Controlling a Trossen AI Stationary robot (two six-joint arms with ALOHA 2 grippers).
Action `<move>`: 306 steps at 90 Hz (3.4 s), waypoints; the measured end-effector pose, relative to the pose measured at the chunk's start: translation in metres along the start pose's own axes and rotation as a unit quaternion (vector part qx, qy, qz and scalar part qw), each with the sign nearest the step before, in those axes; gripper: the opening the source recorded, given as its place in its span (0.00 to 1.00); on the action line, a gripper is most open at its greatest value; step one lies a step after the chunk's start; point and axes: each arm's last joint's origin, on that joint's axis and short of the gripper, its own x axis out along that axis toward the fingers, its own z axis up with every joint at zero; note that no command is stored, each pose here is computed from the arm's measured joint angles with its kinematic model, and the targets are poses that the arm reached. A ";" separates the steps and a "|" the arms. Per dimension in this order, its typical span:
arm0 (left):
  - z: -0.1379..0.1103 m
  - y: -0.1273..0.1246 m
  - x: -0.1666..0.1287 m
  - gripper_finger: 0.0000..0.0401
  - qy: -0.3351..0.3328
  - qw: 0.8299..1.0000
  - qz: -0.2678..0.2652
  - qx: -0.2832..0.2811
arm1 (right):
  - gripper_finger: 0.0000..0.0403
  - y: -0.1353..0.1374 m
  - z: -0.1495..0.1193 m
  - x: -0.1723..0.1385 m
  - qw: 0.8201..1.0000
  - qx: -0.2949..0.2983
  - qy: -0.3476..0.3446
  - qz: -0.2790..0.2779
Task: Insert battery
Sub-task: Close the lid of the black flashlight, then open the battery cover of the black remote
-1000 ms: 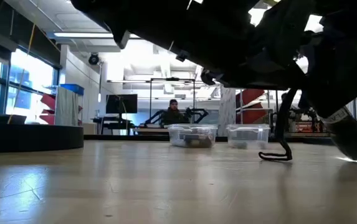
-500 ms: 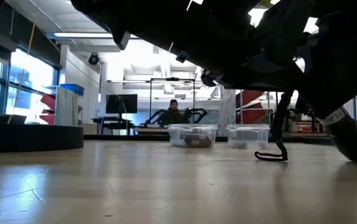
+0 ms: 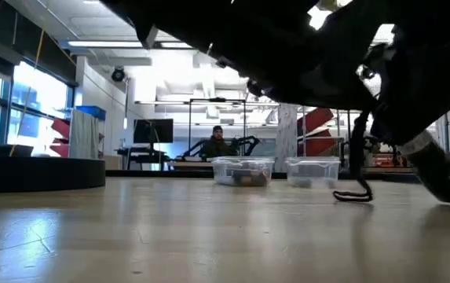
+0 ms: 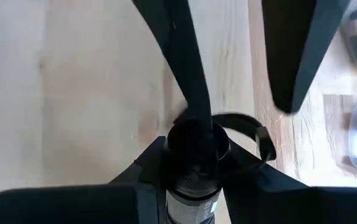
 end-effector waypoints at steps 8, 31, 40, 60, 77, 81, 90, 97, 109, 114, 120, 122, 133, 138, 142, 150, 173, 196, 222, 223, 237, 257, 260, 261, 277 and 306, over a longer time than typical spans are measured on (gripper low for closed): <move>0.010 0.004 -0.013 0.35 0.019 1.000 0.016 0.017 | 0.20 -0.001 -0.001 -0.002 1.000 -0.004 0.004 0.003; 0.009 0.010 -0.057 0.35 0.130 0.989 0.049 0.053 | 0.20 -0.019 -0.008 0.000 0.995 -0.054 0.073 -0.043; -0.002 0.013 -0.072 0.35 0.157 0.984 0.073 0.049 | 0.20 -0.037 -0.009 0.004 0.988 -0.070 0.123 -0.060; -0.025 0.020 -0.094 0.35 0.184 0.979 0.086 -0.003 | 0.22 -0.077 -0.003 0.021 0.977 -0.084 0.189 -0.060; -0.028 0.011 -0.103 0.35 0.194 0.980 0.054 -0.012 | 0.31 -0.106 -0.014 0.047 0.974 -0.063 0.217 -0.022; -0.028 0.009 -0.106 0.35 0.192 0.980 0.049 -0.009 | 0.31 -0.110 -0.022 0.054 0.972 -0.057 0.229 -0.016; -0.028 0.004 -0.111 0.35 0.194 0.980 0.040 -0.002 | 0.30 -0.118 -0.038 0.063 0.966 -0.045 0.256 -0.015; -0.025 0.003 -0.119 0.35 0.200 0.979 0.033 0.006 | 0.29 -0.121 -0.045 0.065 0.964 -0.034 0.263 -0.013; -0.018 0.009 -0.135 0.35 0.213 0.977 0.029 -0.002 | 0.29 -0.123 -0.049 0.063 0.964 -0.014 0.263 -0.015; -0.014 0.011 -0.144 0.35 0.220 0.975 0.018 -0.004 | 0.29 -0.123 -0.050 0.060 0.965 -0.010 0.262 -0.013; -0.010 0.014 -0.155 0.35 0.236 0.972 -0.005 -0.005 | 0.29 -0.125 -0.054 0.054 0.961 -0.008 0.278 -0.008; -0.009 0.014 -0.159 0.35 0.242 0.970 -0.015 -0.006 | 0.29 -0.126 -0.055 0.052 0.959 -0.005 0.282 -0.010; -0.004 0.010 -0.179 0.35 0.274 0.958 -0.085 -0.025 | 0.29 -0.129 -0.059 0.040 0.953 0.017 0.300 -0.020; -0.004 0.007 -0.187 0.35 0.292 0.948 -0.119 -0.033 | 0.29 -0.130 -0.061 0.034 0.950 0.021 0.311 -0.024; -0.005 0.003 -0.192 0.35 0.309 0.940 -0.141 -0.041 | 0.29 -0.129 -0.062 0.030 0.949 0.027 0.313 -0.025; -0.010 -0.001 -0.202 0.35 0.360 0.915 -0.172 -0.060 | 0.29 -0.127 -0.064 0.023 0.950 0.035 0.310 -0.022; -0.027 -0.002 -0.236 0.35 0.548 0.812 -0.175 -0.100 | 0.29 -0.114 -0.063 -0.003 0.965 0.102 0.243 -0.022; -0.021 -0.012 -0.257 0.35 0.592 0.768 -0.223 -0.101 | 0.29 -0.071 -0.051 -0.028 0.989 0.138 0.053 0.015; -0.005 -0.040 -0.292 0.33 0.607 0.751 -0.230 -0.119 | 0.29 0.004 -0.016 -0.037 0.961 0.112 -0.239 0.088; -0.006 -0.042 -0.293 0.33 0.609 0.751 -0.230 -0.116 | 0.29 0.007 -0.015 -0.036 0.959 0.111 -0.246 0.091; -0.025 -0.062 -0.306 0.33 0.620 0.749 -0.222 -0.081 | 0.29 0.041 0.008 -0.029 0.944 0.093 -0.296 0.116; -0.037 -0.073 -0.320 0.34 0.617 0.751 -0.231 -0.040 | 0.29 0.083 0.053 -0.009 0.947 0.056 -0.301 0.099; -0.037 -0.073 -0.321 0.35 0.614 0.752 -0.235 -0.036 | 0.29 0.088 0.060 -0.005 0.947 0.054 -0.303 0.096; -0.037 -0.073 -0.321 0.35 0.614 0.752 -0.236 -0.035 | 0.29 0.090 0.063 -0.003 0.947 0.053 -0.304 0.094; -0.038 -0.071 -0.320 0.40 0.594 0.763 -0.254 0.018 | 0.29 0.102 0.099 0.020 0.945 0.061 -0.315 0.059; -0.052 -0.062 -0.319 0.54 0.567 0.790 -0.217 0.089 | 0.29 0.097 0.129 0.036 0.945 0.064 -0.315 0.056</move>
